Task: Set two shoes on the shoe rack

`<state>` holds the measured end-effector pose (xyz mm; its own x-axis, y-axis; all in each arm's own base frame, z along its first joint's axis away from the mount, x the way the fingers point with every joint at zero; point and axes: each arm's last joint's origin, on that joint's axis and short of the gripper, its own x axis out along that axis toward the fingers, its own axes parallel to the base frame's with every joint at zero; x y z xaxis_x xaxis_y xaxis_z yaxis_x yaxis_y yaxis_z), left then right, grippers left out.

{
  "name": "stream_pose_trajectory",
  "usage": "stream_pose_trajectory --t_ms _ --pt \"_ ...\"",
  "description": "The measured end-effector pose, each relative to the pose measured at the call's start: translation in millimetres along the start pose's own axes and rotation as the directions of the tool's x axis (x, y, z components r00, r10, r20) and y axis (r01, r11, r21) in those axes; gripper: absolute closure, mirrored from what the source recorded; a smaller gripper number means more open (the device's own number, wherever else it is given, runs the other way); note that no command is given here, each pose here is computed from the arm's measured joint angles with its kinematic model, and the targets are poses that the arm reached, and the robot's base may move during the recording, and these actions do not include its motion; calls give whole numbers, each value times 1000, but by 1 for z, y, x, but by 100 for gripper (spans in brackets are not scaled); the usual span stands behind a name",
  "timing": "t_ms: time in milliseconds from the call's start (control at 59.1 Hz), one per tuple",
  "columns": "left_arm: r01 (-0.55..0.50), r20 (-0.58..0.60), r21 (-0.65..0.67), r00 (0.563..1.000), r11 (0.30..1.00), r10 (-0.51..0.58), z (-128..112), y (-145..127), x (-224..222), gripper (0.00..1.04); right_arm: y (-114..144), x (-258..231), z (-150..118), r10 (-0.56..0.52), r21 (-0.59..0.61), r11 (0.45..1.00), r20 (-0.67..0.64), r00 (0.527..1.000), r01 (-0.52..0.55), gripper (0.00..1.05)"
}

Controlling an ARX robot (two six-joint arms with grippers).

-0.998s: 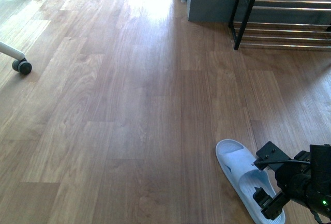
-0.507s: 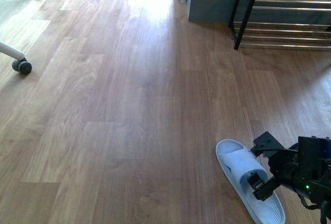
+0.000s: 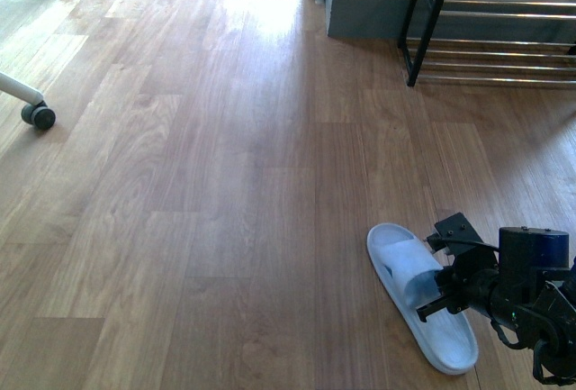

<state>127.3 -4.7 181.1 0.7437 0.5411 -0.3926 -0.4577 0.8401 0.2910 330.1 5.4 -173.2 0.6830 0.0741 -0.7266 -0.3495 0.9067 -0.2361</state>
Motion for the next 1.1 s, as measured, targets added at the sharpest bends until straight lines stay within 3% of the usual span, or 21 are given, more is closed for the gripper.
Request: stream_pose_trajectory --t_ms 51,186,389,558,710,880,998,1099 --pt "0 0 0 1000 1000 0 0 0 0 103 0 -2 -1 -4 29 1000 8 1000 4 104" --pt "0 0 0 1000 1000 0 0 0 0 103 -8 -30 10 2 86 996 42 999 -5 103" --pt "0 0 0 1000 1000 0 0 0 0 103 -50 -111 68 -40 61 998 200 979 28 103" --pt "0 0 0 1000 1000 0 0 0 0 103 -79 -225 112 -110 22 994 316 942 108 103" --pt "0 0 0 1000 1000 0 0 0 0 103 -76 -297 127 -113 -20 991 428 897 134 103" --pt "0 0 0 1000 1000 0 0 0 0 103 -55 -365 120 -74 -43 993 498 864 109 103" --pt "0 0 0 1000 1000 0 0 0 0 103 -49 -399 123 -114 -53 982 596 795 180 103" --pt "0 0 0 1000 1000 0 0 0 0 103 -49 -404 124 -124 -50 979 617 777 196 103"
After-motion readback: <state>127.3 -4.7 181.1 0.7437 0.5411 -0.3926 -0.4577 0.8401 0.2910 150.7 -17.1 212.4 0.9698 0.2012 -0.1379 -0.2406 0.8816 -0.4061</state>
